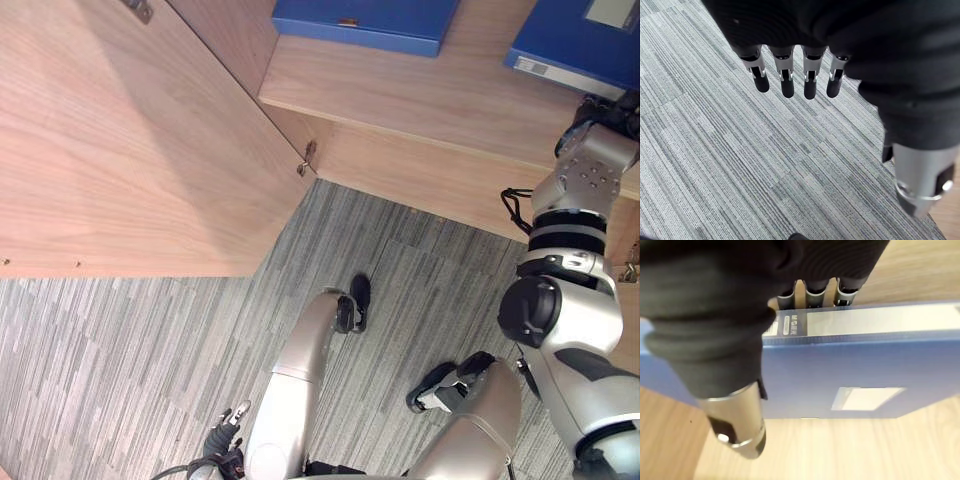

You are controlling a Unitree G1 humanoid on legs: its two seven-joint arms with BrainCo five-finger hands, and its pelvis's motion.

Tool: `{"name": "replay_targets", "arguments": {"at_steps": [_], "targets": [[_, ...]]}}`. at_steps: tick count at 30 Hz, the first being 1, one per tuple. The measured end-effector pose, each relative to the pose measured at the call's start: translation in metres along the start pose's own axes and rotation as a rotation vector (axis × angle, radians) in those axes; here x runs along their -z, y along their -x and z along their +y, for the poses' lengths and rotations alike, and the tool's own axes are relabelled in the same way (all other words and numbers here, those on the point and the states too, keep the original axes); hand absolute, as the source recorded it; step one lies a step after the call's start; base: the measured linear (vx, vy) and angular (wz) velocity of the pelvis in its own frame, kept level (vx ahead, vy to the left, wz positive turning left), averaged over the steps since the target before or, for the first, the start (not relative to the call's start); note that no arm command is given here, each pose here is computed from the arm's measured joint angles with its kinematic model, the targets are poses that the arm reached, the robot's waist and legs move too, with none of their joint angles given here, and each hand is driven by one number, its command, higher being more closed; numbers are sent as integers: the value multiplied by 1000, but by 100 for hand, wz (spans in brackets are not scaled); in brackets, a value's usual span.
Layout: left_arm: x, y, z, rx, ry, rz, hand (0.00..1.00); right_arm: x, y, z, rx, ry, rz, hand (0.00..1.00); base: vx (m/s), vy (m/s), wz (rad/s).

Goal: Walk over to the cabinet, pick up the folder, carry it to the office cabinet, place the folder inside the office cabinet, then close the office cabinet door

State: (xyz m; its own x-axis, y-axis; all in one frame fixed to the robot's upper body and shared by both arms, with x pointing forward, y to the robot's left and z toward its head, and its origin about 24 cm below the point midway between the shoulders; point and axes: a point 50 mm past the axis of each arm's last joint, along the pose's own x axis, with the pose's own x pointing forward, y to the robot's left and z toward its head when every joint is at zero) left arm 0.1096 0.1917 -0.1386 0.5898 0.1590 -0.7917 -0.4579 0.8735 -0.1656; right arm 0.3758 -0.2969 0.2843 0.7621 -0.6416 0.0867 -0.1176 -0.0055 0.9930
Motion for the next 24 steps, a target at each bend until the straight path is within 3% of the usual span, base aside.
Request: {"name": "replay_targets", "arguments": {"at_steps": [5,15,17,24], "targets": [[0,0,3,-14,18,-2,0,16,1,1,-61,322,52,0,37,-58,-3],[-9,-2,8,10,24,-35,0,56,4,-38,-408,1527,362,0,28,-89,-8],[-12,-2,9,35,10,-41,0,54,3,-50,-452,1700,426,0,16,-98,-11],[-22,-2,23,29,-2,-71,0,56,6,-75,-532,2025,563,0,20,-52,-9]]}}
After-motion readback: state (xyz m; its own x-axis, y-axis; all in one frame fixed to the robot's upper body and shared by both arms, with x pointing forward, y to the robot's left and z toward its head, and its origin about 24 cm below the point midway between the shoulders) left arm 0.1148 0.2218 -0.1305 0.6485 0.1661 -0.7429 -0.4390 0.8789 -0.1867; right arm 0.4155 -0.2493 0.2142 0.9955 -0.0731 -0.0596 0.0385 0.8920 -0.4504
